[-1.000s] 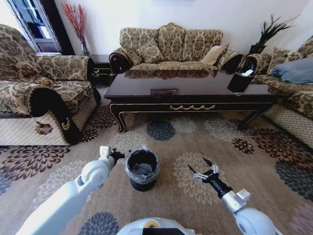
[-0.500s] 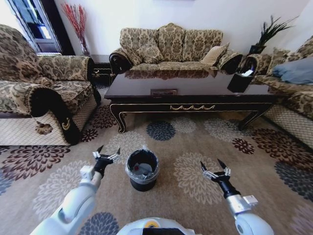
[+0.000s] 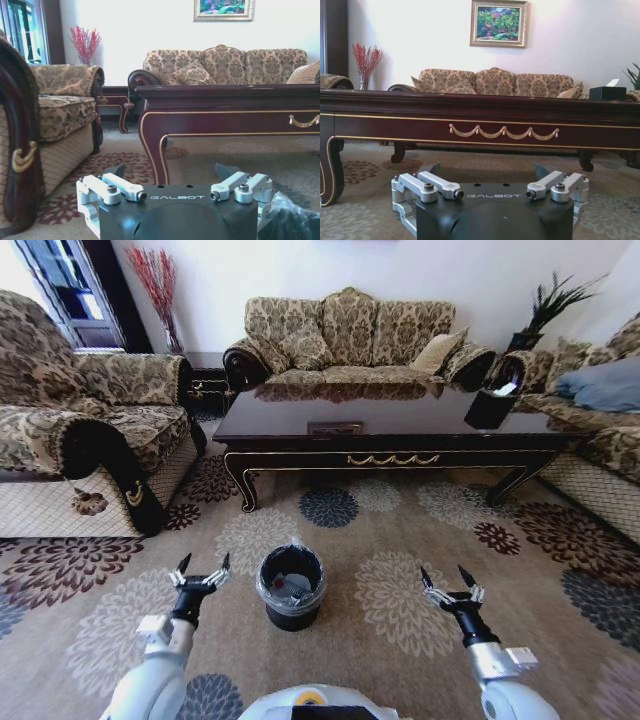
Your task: Move to the front of the table and pick up the trash from the floor, then place it into the trash bin.
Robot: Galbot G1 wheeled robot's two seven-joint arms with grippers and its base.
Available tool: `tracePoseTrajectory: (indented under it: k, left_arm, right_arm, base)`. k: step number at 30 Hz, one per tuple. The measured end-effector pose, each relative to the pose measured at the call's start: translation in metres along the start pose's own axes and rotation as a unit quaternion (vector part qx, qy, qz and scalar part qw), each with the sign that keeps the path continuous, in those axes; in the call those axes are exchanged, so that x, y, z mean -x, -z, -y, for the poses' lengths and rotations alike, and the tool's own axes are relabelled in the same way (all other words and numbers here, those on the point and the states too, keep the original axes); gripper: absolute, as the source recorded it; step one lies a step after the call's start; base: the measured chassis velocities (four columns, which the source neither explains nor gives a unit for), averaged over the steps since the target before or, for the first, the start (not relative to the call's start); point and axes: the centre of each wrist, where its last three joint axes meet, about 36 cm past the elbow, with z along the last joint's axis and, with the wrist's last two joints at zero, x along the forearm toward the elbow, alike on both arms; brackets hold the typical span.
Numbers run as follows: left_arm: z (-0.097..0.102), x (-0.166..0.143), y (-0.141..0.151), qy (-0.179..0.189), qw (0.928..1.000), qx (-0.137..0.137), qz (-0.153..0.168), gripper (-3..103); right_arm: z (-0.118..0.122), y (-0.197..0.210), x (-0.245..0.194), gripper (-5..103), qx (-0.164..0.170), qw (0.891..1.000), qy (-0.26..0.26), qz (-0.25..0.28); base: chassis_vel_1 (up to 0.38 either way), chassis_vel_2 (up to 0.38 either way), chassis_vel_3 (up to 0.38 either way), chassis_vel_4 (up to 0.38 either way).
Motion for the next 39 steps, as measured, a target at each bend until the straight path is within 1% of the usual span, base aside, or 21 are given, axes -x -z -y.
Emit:
tracePoseTrajectory:
  k: [1, 4, 7, 14, 20, 39]
  left_arm:
    - [0.000, 0.000, 0.000, 0.000, 1.0000, 0.000, 0.000, 100]
    - [-0.009, -0.004, -0.002, 0.006, 1.0000, -0.003, 0.003, 100]
    - [-0.012, -0.004, -0.004, 0.007, 1.0000, -0.005, 0.004, 100]
    - [-0.018, -0.003, -0.003, 0.004, 0.9997, -0.001, 0.025, 100]
    - [-0.019, -0.003, -0.006, -0.003, 0.9997, 0.006, 0.022, 100]
    - [-0.019, -0.002, -0.006, -0.004, 0.9998, 0.006, 0.019, 100]
  right_arm:
    - [0.000, 0.000, 0.000, 100, 0.000, 1.000, 0.000, 0.000]
    - [-0.001, -0.002, -0.002, 100, -0.001, 1.000, 0.005, -0.003]
    - [-0.001, -0.004, -0.003, 100, -0.005, 1.000, 0.010, -0.004]
    - [-0.001, -0.008, -0.003, 100, -0.010, 1.000, 0.020, -0.007]
    - [-0.002, -0.012, -0.004, 100, -0.009, 1.000, 0.025, -0.011]
    - [-0.002, -0.012, -0.004, 100, -0.010, 1.000, 0.026, -0.011]
  base:
    - [0.000, 0.000, 0.000, 0.000]
    - [0.000, 0.000, 0.000, 0.000]
    - [0.000, 0.000, 0.000, 0.000]
    - [0.000, 0.000, 0.000, 0.000]
    - [0.000, 0.000, 0.000, 0.000]
    - [0.000, 0.000, 0.000, 0.000]
